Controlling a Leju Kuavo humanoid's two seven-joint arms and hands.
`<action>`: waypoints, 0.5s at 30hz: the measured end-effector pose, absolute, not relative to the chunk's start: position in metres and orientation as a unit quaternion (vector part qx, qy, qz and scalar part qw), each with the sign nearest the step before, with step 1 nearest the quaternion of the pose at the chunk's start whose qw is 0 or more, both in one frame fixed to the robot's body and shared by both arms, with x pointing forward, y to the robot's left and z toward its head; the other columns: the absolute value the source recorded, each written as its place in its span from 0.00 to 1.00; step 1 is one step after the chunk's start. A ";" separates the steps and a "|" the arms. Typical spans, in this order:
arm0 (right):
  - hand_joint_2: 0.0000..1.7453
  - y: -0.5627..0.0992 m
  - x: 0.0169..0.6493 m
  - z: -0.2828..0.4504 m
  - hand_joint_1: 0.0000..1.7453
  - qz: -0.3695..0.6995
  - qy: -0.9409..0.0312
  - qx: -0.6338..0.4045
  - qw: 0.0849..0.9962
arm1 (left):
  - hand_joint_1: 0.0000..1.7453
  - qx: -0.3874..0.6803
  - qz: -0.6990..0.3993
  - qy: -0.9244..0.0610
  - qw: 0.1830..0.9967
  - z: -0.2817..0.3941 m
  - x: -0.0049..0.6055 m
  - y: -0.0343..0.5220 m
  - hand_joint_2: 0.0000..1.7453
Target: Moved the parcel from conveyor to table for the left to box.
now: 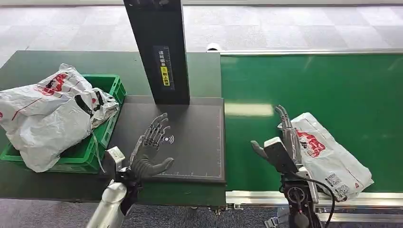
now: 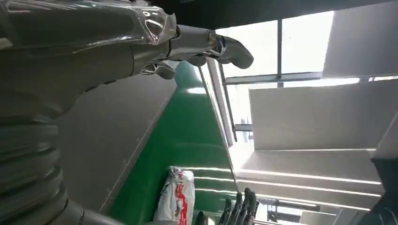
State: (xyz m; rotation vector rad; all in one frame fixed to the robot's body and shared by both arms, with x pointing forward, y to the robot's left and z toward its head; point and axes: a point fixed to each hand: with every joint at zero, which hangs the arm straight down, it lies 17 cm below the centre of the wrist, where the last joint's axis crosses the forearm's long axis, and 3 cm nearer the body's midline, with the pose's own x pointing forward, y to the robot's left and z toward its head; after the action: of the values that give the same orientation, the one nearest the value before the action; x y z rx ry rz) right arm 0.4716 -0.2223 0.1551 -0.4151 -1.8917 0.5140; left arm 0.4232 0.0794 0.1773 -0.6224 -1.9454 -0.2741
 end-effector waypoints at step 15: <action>1.00 -0.370 0.547 0.087 0.00 0.329 -0.628 -0.338 0.619 | 0.00 -0.254 -0.107 -0.807 0.522 0.166 0.422 0.097 1.00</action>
State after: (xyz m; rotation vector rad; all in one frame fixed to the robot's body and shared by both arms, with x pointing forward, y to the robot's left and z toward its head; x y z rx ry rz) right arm 0.5469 -0.3701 0.0872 -0.7771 -1.4453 0.7564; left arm 0.4216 0.0970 0.1661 -0.6082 -1.9336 -0.2557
